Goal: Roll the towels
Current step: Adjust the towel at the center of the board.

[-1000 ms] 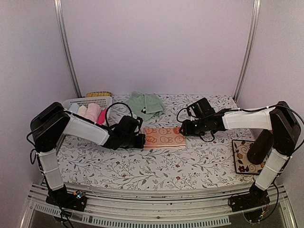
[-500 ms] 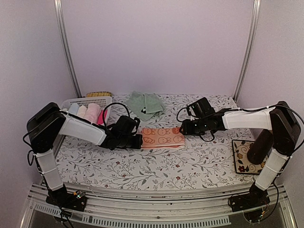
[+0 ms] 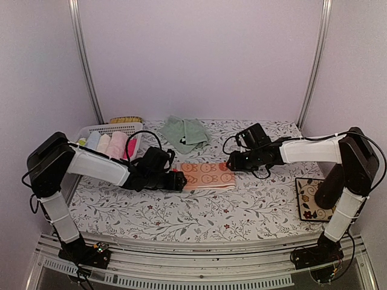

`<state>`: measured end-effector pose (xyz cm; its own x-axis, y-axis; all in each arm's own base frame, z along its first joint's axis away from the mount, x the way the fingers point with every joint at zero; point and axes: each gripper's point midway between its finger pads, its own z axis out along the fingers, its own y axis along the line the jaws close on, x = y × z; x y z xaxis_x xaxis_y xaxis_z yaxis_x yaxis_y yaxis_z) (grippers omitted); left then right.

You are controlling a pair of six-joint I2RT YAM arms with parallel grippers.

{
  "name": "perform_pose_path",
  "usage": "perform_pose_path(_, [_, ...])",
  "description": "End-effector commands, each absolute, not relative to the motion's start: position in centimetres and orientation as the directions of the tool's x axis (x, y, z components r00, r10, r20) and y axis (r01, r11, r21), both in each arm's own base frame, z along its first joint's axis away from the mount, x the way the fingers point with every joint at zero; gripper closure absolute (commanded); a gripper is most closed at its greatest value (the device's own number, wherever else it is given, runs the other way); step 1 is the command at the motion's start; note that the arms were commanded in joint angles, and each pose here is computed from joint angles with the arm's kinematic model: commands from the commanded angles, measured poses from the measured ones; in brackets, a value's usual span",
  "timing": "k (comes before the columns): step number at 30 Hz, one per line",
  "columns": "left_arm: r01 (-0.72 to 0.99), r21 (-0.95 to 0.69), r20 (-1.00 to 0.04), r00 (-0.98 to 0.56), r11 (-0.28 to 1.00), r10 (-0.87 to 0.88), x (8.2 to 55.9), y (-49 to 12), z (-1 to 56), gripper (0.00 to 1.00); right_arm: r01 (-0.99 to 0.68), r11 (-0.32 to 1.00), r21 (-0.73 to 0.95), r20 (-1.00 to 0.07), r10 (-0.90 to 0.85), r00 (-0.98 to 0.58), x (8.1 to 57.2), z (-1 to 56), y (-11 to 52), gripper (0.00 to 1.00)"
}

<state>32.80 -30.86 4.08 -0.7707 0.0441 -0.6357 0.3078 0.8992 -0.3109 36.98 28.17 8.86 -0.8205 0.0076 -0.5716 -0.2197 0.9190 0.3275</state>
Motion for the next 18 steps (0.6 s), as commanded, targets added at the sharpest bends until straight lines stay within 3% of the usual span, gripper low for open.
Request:
perform_pose_path(1, [0.321,-0.291,-0.745,-0.668,0.901,-0.003,34.5,-30.2,9.7,0.08,-0.25,0.888,0.386,-0.602,0.037,-0.798,38.5,10.0,29.6,0.49])
perform_pose_path(5, [0.398,-0.315,-0.803,-0.595,0.862,-0.019,36.1,-32.1,12.8,0.03,-0.279,0.849,0.449,-0.601,0.057,-0.797,39.2,10.2,31.0,0.37])
perform_pose_path(7, [0.437,-0.357,-0.809,-0.586,0.825,-0.039,36.8,-33.5,13.0,0.03,-0.295,0.831,0.472,-0.607,0.063,-0.793,39.5,10.3,31.7,0.26])
perform_pose_path(12, [0.457,-0.52,-0.762,-0.629,0.721,-0.151,38.4,-35.7,11.3,0.03,-0.293,0.817,0.497,-0.63,0.107,-0.769,40.6,9.7,31.7,0.05])
perform_pose_path(15, [0.465,-0.614,-0.726,-0.651,0.638,-0.224,38.7,-36.5,10.7,0.03,-0.305,0.777,0.55,-0.627,0.142,-0.766,41.0,9.4,32.2,0.03])
perform_pose_path(18, [0.433,-0.638,-0.698,-0.673,0.637,-0.242,39.3,-36.8,8.1,0.03,-0.299,0.748,0.593,-0.606,0.168,-0.778,41.3,8.4,32.6,0.03])
